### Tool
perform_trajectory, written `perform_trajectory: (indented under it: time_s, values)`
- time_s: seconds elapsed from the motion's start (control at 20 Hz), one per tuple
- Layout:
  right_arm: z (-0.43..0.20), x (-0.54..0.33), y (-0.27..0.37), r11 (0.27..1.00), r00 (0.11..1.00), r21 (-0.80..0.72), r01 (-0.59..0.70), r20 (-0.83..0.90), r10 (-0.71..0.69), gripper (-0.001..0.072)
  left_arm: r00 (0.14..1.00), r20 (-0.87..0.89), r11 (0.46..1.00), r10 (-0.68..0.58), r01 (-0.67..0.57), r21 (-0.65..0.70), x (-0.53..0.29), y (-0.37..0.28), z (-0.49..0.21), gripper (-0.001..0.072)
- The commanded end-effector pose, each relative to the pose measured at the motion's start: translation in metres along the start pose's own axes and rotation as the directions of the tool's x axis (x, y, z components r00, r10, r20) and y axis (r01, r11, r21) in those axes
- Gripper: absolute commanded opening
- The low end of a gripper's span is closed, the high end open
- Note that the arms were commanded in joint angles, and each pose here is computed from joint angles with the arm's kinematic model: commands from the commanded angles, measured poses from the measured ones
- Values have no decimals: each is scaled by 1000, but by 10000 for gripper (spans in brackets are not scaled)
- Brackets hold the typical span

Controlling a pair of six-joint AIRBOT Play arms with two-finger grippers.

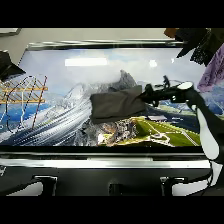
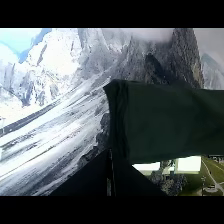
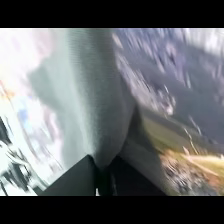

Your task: Fold the clothes and pants, and hang the long-sleeved shirts on hangers.

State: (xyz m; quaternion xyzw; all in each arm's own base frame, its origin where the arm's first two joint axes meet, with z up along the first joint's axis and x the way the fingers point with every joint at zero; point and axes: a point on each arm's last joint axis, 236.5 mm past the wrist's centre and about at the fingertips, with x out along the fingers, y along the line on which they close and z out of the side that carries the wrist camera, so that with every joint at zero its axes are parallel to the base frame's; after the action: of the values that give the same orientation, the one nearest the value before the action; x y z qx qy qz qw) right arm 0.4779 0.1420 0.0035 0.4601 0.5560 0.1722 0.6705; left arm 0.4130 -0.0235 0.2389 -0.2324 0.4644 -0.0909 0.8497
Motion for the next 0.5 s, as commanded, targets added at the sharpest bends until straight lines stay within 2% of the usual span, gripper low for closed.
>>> perform_trajectory:
  time_s: [0.0,0.2,0.45]
  values:
    - [40,-50,25,998,990,26,-51,131,47,30,1000,-4,1000,1,-1,0,0,1,-1,20]
    - [86,-119,34,999,947,41,-30,320,15,29,1000,-4,1000,1,-1,0,0,1,-1,20]
    - [124,-214,20,994,839,99,42,537,-89,29,1000,-7,1000,1,-1,-1,0,1,-1,20]
